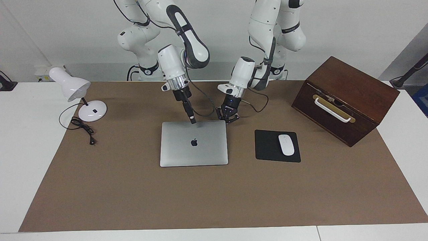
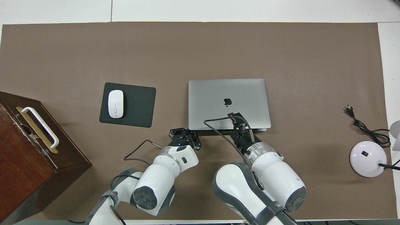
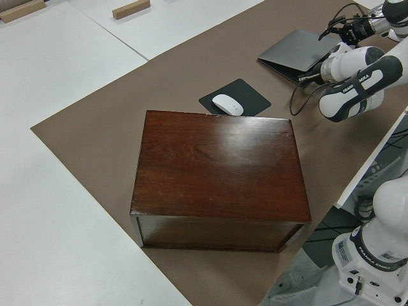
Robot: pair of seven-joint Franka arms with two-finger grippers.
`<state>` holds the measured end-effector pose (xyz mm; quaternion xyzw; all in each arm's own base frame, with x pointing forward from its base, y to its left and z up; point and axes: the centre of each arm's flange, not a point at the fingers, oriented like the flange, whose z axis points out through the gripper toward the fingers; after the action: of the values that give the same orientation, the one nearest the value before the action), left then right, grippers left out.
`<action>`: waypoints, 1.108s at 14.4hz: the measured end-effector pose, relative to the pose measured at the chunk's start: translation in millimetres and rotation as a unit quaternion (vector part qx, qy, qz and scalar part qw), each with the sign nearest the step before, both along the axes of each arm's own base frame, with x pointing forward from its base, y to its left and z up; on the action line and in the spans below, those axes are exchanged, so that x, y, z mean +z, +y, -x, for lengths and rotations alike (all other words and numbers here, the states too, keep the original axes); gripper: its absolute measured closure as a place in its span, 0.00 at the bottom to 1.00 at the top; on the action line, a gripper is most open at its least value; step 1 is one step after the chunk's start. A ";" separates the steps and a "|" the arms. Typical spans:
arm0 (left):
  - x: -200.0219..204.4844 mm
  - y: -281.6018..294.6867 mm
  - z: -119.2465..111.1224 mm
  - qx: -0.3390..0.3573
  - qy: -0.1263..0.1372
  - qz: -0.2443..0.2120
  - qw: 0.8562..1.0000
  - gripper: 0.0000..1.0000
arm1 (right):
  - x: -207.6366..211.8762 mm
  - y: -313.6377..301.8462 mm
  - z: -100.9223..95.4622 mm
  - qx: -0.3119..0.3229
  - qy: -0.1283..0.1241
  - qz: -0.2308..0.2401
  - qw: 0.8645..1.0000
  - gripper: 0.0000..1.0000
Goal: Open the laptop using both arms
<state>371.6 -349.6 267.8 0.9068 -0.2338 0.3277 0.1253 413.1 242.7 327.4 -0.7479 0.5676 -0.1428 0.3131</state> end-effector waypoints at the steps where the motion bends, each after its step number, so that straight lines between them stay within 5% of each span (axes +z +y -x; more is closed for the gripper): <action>1: -0.1 -0.2 -0.3 0.000 0.000 0.000 1.000 0.99 | 0.6 0.2 -3.0 0.001 -0.001 0.000 1.000 0.00; 16: -0.5 8.2 -11.4 0.013 -0.002 0.000 1.000 0.99 | 5.1 -0.7 -27.9 0.006 -0.009 -0.011 1.000 0.00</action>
<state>383.0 -341.4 267.3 0.9091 -0.2217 0.3313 0.1207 441.0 242.0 332.4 -0.7466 0.5616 -0.1412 0.3275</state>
